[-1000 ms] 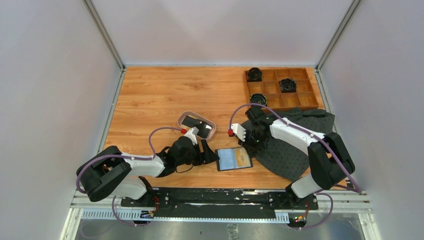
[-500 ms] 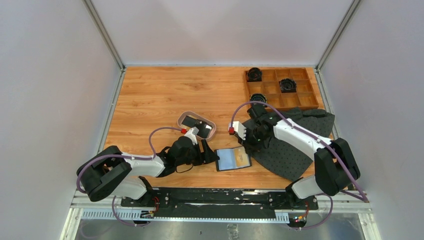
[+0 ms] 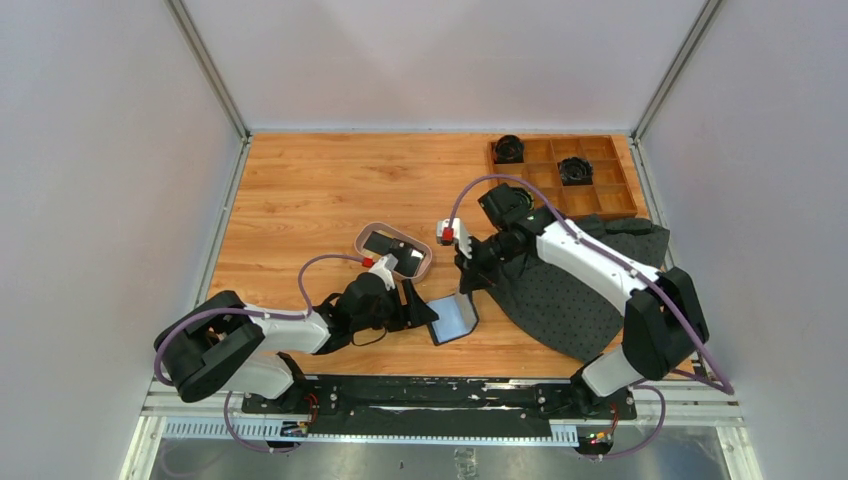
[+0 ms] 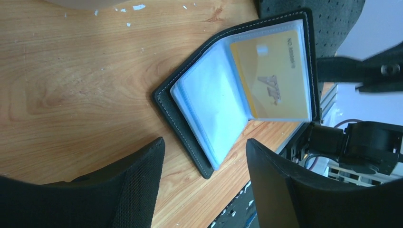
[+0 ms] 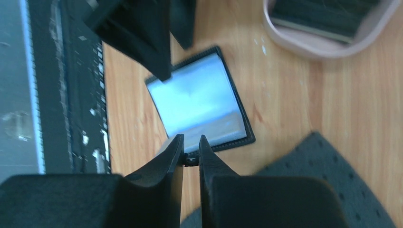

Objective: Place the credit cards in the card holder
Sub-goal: Close the card holder at the center of the board.

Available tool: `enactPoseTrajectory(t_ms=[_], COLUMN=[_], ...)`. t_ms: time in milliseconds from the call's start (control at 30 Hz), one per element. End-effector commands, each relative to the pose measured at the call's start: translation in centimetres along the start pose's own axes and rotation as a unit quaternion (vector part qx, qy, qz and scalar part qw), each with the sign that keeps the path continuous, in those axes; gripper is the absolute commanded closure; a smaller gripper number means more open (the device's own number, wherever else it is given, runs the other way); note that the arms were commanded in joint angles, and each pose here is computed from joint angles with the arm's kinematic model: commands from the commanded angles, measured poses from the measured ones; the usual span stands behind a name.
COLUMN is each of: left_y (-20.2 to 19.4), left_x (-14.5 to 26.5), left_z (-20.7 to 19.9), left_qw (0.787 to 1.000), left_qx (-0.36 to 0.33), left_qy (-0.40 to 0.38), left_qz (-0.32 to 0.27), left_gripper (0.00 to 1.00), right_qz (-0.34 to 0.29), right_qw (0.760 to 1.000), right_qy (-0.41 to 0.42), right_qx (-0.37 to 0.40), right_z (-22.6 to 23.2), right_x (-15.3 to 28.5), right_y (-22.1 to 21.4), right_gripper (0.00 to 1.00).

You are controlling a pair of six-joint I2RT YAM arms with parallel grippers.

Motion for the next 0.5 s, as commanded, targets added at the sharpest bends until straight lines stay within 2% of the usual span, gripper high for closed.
enactPoseTrajectory(t_ms=[0, 267, 467], left_y=[-0.5, -0.5, -0.5], left_x=[0.1, 1.4, 2.5], left_z=[0.5, 1.3, 1.4], left_qw=[1.0, 0.999, 0.997], left_qx=[-0.001, 0.021, 0.035], left_qy=[0.016, 0.033, 0.025], left_qz=[0.003, -0.037, -0.06], left_gripper=[0.33, 0.4, 0.42], right_qz=[-0.007, 0.012, 0.003], right_qw=[0.995, 0.983, 0.985], right_qy=[0.094, 0.17, 0.143], right_qx=[-0.032, -0.072, -0.093], right_z=[2.0, 3.1, 1.9], right_x=[-2.7, -7.7, -9.4], right_y=[2.3, 3.8, 4.4], right_gripper=[1.0, 1.0, 0.99])
Point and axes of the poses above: each gripper's point midway between its finger pads, its own x axis back along the fingers, its own z axis along the line the jaws close on, y = z × x, the point moved 7 cm from there along x, back along the fingers, and after that the axes turned 12 degrees about -x, right-handed, at the moved point
